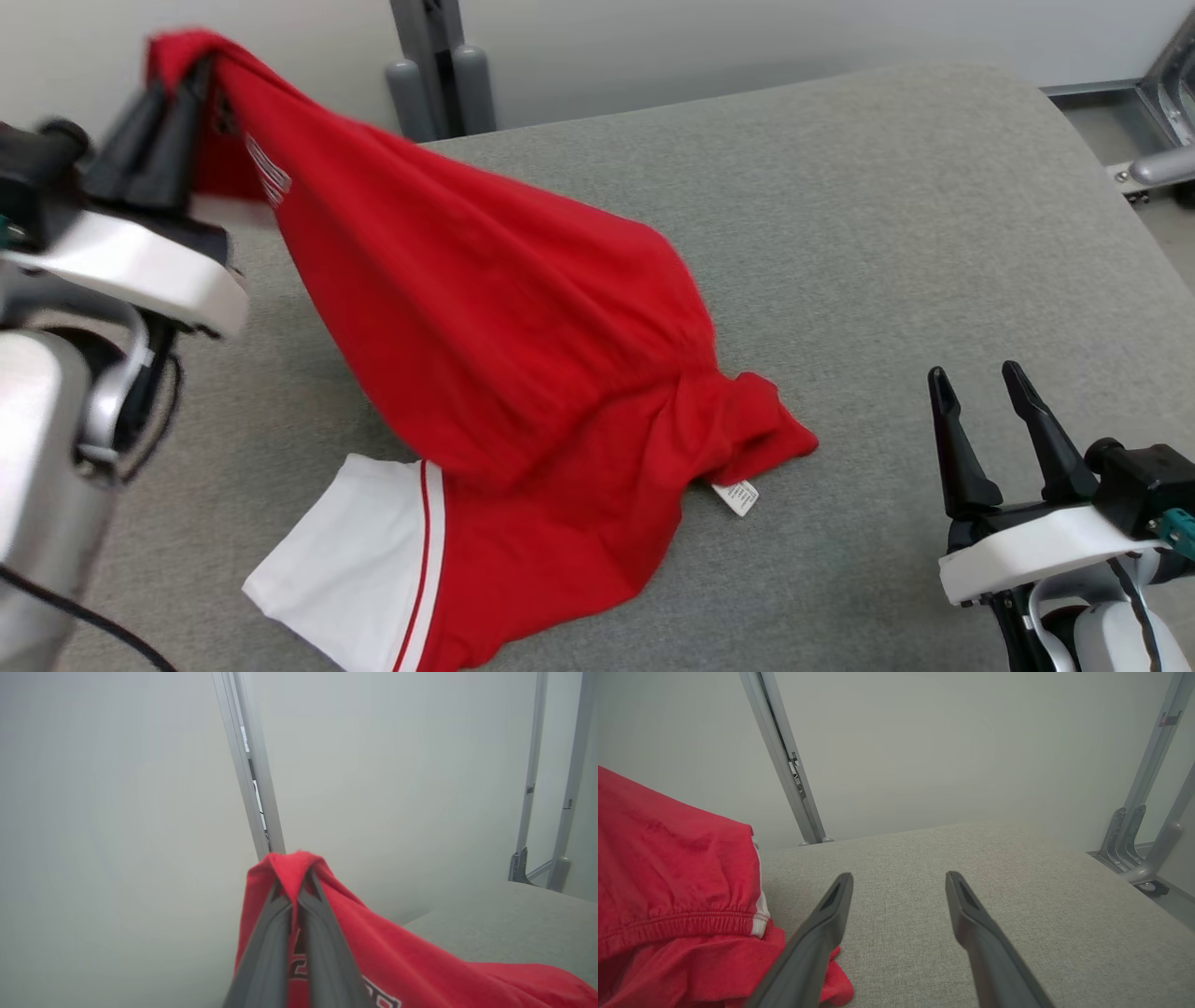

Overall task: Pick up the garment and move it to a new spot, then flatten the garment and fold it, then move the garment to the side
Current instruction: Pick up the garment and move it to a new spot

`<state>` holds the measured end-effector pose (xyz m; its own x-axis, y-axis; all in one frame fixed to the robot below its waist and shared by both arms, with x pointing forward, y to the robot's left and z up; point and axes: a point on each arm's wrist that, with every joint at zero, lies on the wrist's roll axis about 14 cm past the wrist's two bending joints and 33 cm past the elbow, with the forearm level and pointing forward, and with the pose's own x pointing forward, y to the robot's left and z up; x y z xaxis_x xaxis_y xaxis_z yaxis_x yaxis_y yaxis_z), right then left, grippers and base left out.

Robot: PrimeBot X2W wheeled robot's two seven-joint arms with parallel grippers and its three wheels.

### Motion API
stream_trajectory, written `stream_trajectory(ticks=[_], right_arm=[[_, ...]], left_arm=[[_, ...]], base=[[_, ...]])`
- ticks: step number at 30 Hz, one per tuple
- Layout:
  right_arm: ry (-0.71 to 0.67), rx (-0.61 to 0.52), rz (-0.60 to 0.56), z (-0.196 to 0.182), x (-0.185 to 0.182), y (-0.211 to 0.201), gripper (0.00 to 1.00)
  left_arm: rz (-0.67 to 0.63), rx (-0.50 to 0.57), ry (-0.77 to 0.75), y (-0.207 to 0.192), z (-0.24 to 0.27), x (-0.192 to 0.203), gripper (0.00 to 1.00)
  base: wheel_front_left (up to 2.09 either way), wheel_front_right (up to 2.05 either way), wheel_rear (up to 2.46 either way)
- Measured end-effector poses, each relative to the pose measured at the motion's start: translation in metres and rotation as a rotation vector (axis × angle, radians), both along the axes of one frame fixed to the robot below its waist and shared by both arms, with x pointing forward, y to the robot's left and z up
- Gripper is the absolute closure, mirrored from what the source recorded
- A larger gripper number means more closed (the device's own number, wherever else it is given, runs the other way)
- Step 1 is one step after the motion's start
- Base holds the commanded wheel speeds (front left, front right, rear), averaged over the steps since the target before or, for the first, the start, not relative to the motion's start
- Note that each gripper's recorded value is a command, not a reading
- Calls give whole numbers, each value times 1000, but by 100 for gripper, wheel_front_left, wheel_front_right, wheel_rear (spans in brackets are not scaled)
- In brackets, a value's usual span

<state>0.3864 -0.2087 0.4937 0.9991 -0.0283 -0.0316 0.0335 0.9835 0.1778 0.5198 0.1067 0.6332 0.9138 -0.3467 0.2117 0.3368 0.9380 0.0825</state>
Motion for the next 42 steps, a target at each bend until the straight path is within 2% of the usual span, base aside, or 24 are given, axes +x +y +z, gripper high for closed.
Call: stream_trajectory(ticks=[3, 7, 16, 23, 34, 40, 42], right_arm=[[-9, 6, 29, 2, 6, 10, 0], [-13, 18, 68, 2, 12, 23, 0], [-5, 35, 144, -3, 24, 50, 0], [17, 21, 218, -10, 37, 75, 0], [61, -9, 261, -21, 53, 87, 0], [85, -16, 252, -28, 55, 83, 0], [98, -18, 243, -33, 56, 80, 0]], left_arm=[[98, 47, -142, 37, 60, -4, 100], [268, 111, -203, 99, 104, -12, 100], [548, 186, -167, 214, 125, -35, 100], [684, 131, -1, 282, 60, -40, 100], [864, -6, 169, 346, -41, -46, 100], [924, -89, 273, 356, -100, -54, 100], [901, -127, 375, 340, -149, -61, 100]], base=[[0, 0, 0], [0, 0, 0], [0, 0, 0], [0, 0, 0], [0, 0, 0], [0, 0, 0], [0, 0, 0]])
